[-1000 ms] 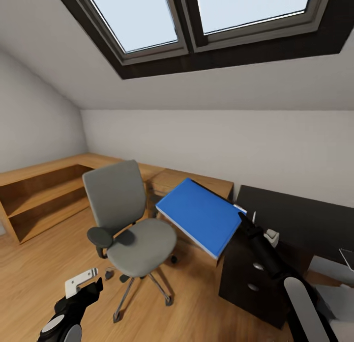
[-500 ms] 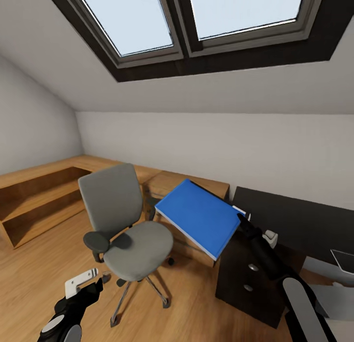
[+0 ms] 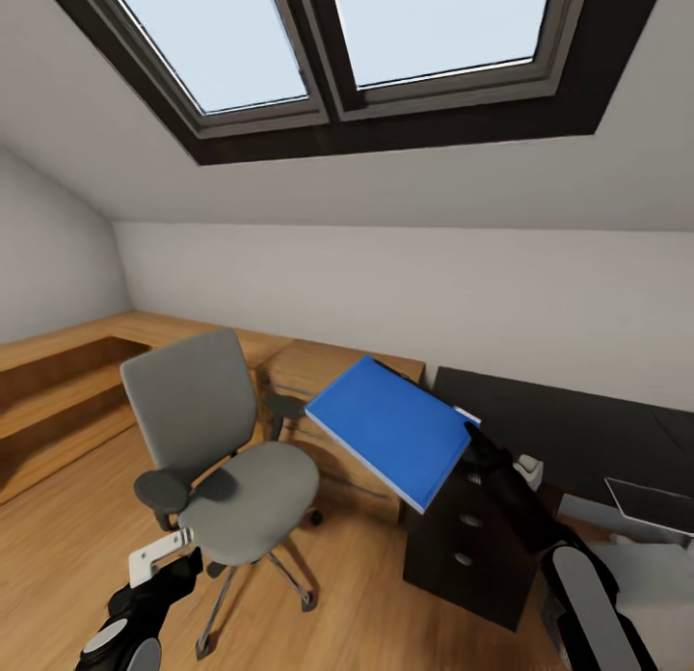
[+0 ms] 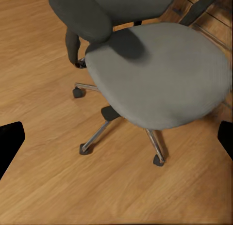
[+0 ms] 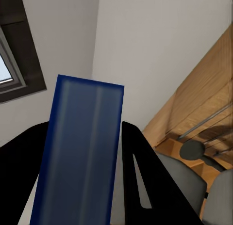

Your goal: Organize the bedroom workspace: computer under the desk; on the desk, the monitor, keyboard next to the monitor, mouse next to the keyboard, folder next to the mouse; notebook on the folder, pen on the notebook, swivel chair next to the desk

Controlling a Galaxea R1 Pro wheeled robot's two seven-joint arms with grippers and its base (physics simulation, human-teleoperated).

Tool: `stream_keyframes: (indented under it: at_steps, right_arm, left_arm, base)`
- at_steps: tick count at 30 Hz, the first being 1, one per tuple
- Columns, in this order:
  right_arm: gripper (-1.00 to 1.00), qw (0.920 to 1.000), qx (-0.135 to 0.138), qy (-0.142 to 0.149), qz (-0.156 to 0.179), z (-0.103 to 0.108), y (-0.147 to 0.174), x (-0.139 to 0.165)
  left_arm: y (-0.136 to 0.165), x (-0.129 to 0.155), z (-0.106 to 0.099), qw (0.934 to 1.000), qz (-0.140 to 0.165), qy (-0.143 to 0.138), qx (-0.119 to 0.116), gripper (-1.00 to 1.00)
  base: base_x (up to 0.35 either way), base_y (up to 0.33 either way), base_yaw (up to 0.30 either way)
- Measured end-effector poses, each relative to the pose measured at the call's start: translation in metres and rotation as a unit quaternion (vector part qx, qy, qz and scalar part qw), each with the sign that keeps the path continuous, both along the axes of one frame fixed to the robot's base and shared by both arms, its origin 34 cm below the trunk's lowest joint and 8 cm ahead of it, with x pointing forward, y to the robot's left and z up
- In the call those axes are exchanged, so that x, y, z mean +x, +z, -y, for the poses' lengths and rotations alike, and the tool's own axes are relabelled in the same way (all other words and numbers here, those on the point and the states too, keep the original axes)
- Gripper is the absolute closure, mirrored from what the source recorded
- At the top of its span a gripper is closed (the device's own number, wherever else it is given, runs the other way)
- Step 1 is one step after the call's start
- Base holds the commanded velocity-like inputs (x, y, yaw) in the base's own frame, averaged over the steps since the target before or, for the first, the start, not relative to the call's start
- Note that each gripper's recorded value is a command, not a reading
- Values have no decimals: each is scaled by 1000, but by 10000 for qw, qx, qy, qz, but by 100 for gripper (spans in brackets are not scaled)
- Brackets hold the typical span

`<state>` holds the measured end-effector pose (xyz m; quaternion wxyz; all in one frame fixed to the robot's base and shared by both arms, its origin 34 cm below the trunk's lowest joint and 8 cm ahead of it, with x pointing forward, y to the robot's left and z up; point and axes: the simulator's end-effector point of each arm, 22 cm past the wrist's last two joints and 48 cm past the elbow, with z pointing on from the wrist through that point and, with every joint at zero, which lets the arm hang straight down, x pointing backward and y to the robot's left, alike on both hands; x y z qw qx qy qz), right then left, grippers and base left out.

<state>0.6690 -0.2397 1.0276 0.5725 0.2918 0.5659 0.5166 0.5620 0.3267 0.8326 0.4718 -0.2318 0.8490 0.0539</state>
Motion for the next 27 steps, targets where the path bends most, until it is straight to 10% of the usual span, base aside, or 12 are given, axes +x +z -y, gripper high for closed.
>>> stream_keyframes:
  at_steps: [7, 20, 27]
  right_arm:
    - [100, 10000, -13, -59, 21, 4, 12, 0]
    - [100, 10000, 0, -15, 15, 3, 24, -1]
    - [100, 10000, 29, -3, 30, 2, 25, -1]
  left_arm:
    - [-17, -12, -2, 9995, -329, 7, 29, -100]
    - [-134, -94, 19, 9799, -1951, -353, 207, -100]
    - [-171, -113, 39, 9801, -1831, -564, 512, -100]
  base:
    - [0, 0, -236]
    - [0, 0, -10]
    - [0, 0, 0]
